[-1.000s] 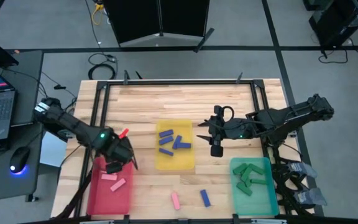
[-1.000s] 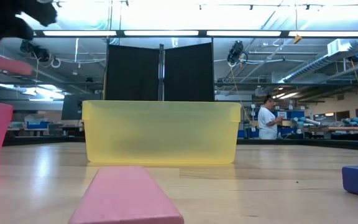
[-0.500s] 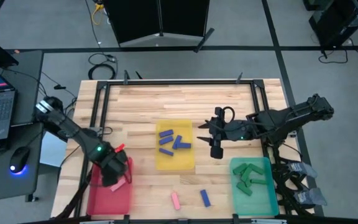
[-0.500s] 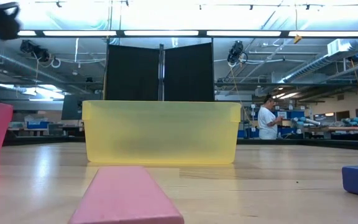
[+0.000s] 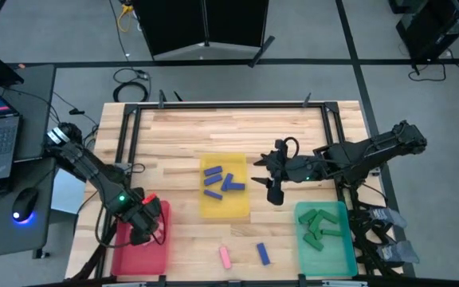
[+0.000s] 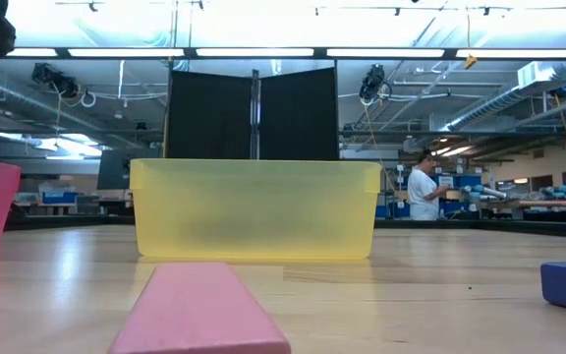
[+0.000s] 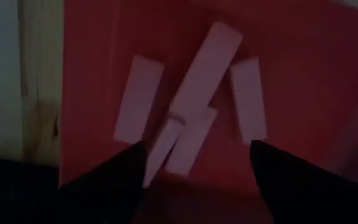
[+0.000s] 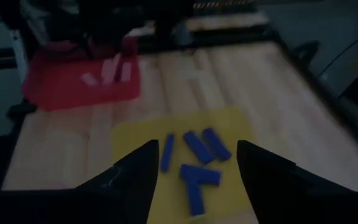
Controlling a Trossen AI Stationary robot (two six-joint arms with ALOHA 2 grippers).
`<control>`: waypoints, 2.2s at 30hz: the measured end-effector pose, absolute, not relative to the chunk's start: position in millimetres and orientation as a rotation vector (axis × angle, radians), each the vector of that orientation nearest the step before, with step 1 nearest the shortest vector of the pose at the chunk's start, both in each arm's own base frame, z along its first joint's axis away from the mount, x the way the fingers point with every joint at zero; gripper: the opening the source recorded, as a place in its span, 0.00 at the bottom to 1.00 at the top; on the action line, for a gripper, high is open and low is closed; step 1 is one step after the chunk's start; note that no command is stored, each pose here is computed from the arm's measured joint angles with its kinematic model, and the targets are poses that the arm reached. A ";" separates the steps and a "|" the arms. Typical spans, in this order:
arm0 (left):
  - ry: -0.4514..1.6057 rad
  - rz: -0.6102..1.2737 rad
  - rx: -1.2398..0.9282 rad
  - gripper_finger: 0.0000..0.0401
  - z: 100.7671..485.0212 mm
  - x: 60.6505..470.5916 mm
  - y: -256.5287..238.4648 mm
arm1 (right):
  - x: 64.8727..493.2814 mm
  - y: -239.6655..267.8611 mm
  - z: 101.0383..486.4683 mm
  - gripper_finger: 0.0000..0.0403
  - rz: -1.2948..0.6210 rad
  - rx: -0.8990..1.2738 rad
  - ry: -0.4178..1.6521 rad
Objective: Sort blocks
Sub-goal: Put the blue block into the yellow bin
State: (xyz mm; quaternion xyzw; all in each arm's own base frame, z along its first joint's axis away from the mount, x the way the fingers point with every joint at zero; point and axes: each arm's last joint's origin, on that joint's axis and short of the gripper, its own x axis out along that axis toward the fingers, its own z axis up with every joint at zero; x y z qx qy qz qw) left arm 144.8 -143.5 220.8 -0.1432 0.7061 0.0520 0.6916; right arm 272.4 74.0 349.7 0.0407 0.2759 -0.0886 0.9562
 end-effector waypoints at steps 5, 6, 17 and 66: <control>1.470 0.065 -0.280 0.83 221.9 151.3 -146.5 | 294.5 83.3 323.2 0.61 -0.105 0.179 0.673; 1.445 0.046 -0.267 0.84 222.5 152.7 -147.3 | 300.0 85.6 315.0 0.62 -0.098 0.194 0.705; 1.146 0.084 -0.110 0.78 235.9 170.6 -146.0 | 323.4 137.0 251.9 0.66 -0.033 0.353 0.928; 0.833 -0.168 0.067 0.70 254.5 208.6 -166.0 | 336.0 292.7 170.6 0.67 -0.786 0.603 1.223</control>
